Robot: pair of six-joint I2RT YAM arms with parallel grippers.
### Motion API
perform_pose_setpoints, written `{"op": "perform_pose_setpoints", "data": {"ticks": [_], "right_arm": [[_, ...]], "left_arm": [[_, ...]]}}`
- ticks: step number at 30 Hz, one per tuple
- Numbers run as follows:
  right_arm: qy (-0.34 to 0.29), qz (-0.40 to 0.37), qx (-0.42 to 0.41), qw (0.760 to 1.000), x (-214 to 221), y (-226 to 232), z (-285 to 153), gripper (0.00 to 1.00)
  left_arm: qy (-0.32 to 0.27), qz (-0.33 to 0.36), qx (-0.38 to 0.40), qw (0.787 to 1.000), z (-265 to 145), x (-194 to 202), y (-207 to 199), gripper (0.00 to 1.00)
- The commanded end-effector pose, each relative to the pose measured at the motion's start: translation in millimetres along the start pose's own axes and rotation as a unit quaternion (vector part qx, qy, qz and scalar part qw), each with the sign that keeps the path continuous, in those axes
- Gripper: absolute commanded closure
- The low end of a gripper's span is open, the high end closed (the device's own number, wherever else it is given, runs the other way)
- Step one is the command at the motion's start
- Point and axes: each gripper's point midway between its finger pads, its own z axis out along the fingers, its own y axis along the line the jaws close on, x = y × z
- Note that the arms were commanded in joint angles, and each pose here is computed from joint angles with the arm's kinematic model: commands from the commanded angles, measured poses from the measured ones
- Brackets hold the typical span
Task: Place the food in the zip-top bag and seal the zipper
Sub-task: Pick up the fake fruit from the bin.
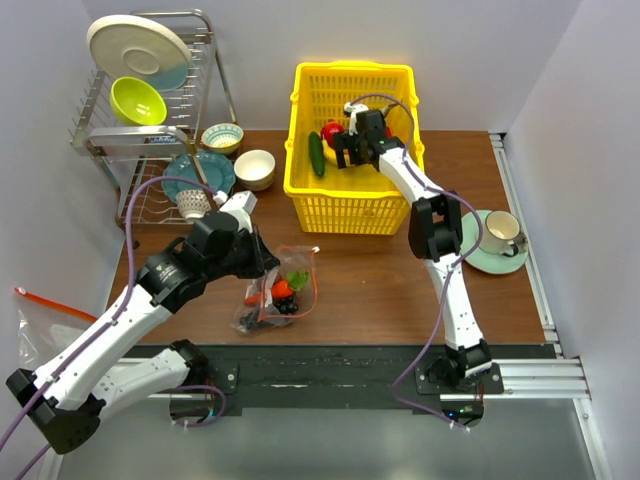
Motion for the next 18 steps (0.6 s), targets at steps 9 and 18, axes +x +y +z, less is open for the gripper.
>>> {"op": "perform_pose_setpoints", "data": {"ticks": [9, 18], "right_arm": [[-0.082, -0.058, 0.003, 0.995, -31, -3, 21, 0.08], [-0.065, -0.086, -0.012, 0.994, -9, 3, 42, 0.02]], "left_arm": [[-0.019, 0.010, 0.008, 1.000, 1, -17, -11, 1.00], [-0.021, 0.009, 0.008, 1.000, 1, -18, -12, 1.00]]}}
